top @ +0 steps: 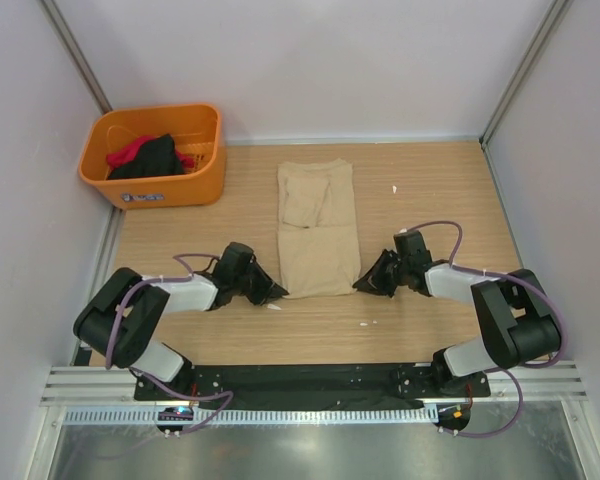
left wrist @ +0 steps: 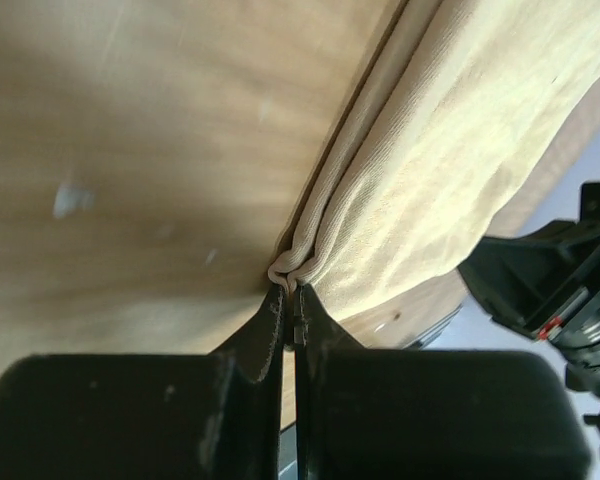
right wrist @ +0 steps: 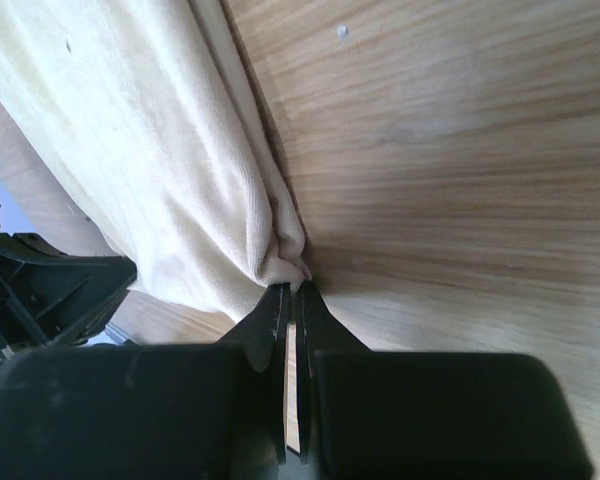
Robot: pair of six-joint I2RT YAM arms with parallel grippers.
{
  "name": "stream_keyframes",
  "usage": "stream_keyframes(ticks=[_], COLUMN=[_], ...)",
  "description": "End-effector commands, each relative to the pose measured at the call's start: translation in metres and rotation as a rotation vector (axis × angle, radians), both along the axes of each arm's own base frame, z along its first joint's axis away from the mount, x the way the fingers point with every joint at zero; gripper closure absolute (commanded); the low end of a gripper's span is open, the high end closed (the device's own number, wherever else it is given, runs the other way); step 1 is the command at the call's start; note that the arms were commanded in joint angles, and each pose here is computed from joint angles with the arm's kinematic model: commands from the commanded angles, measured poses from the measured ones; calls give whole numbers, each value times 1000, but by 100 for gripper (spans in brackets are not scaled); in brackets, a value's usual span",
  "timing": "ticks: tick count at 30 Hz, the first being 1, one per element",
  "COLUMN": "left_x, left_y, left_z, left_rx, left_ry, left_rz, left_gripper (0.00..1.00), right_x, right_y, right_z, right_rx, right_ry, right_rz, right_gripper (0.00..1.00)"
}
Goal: Fold and stack the t-shirts
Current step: Fold the tshirt
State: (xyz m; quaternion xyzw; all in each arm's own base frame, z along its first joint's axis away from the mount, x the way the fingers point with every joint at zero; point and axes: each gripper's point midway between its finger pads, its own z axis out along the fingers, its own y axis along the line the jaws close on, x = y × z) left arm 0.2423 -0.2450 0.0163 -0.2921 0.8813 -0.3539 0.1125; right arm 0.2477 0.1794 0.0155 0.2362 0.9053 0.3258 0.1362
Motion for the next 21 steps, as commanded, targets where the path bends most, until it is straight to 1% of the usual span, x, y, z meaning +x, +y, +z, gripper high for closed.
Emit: stream_keyframes(ticks=[1, 3, 5, 8, 11, 15, 21], left_x=[-34, -44, -58, -70, -73, -77, -80], left_y=[17, 24, 30, 33, 31, 31, 29], left_z=[-18, -19, -24, -22, -17, -15, -10], left_rx=[87, 90, 86, 70, 54, 49, 36], left_ry=[52, 50, 72, 70, 52, 63, 56], left_rz=[-35, -36, -47, -66, -93, -108, -118], left_gripper=[100, 100, 100, 100, 100, 100, 100], right_x=[-15, -18, -27, -42, -53, -65, -72], right_y=[-1, 0, -2, -6, -12, -10, -5], right_z=[-1, 0, -3, -9, -11, -10, -8], right_rx=[-14, -4, -1, -18, -46, -22, -13], right_ry=[35, 34, 45, 61, 67, 70, 65], right_rz=[53, 58, 56, 69, 80, 90, 122], right_gripper=[99, 98, 99, 99, 99, 99, 99])
